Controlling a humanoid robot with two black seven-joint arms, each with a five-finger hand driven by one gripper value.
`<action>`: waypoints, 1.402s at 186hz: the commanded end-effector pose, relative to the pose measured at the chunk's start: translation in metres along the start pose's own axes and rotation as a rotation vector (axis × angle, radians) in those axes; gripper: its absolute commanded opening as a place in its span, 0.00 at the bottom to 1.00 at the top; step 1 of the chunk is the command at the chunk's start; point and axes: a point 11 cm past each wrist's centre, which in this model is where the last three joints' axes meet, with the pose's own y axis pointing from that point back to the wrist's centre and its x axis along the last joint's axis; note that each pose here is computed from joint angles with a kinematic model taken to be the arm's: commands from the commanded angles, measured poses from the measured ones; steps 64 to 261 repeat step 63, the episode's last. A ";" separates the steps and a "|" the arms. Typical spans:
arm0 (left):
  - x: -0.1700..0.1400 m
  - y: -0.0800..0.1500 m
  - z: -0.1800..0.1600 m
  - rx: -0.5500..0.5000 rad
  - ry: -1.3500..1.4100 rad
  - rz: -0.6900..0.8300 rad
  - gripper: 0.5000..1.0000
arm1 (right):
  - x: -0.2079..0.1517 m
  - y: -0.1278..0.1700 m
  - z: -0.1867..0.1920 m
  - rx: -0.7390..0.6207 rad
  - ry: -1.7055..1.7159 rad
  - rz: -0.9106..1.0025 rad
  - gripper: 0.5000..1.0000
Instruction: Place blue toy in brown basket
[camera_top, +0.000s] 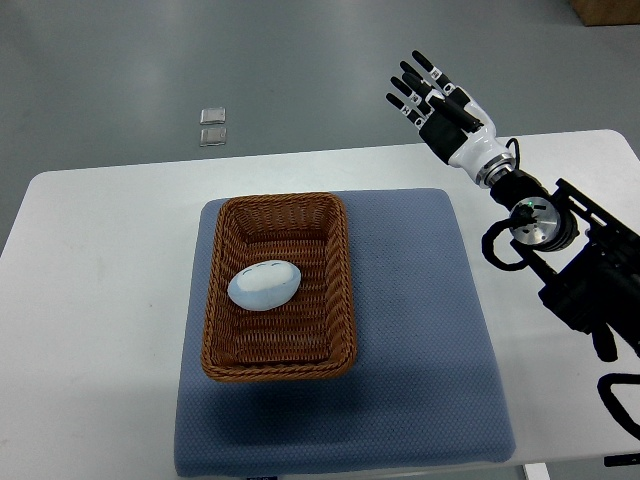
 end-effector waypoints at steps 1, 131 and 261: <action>0.000 0.000 0.000 0.000 0.001 0.000 1.00 | 0.014 0.007 0.015 -0.011 -0.033 0.048 0.82; 0.001 0.000 -0.001 0.001 0.003 0.002 1.00 | 0.025 0.013 0.022 -0.004 -0.045 0.060 0.82; 0.001 0.000 -0.001 0.001 0.003 0.002 1.00 | 0.025 0.013 0.022 -0.004 -0.045 0.060 0.82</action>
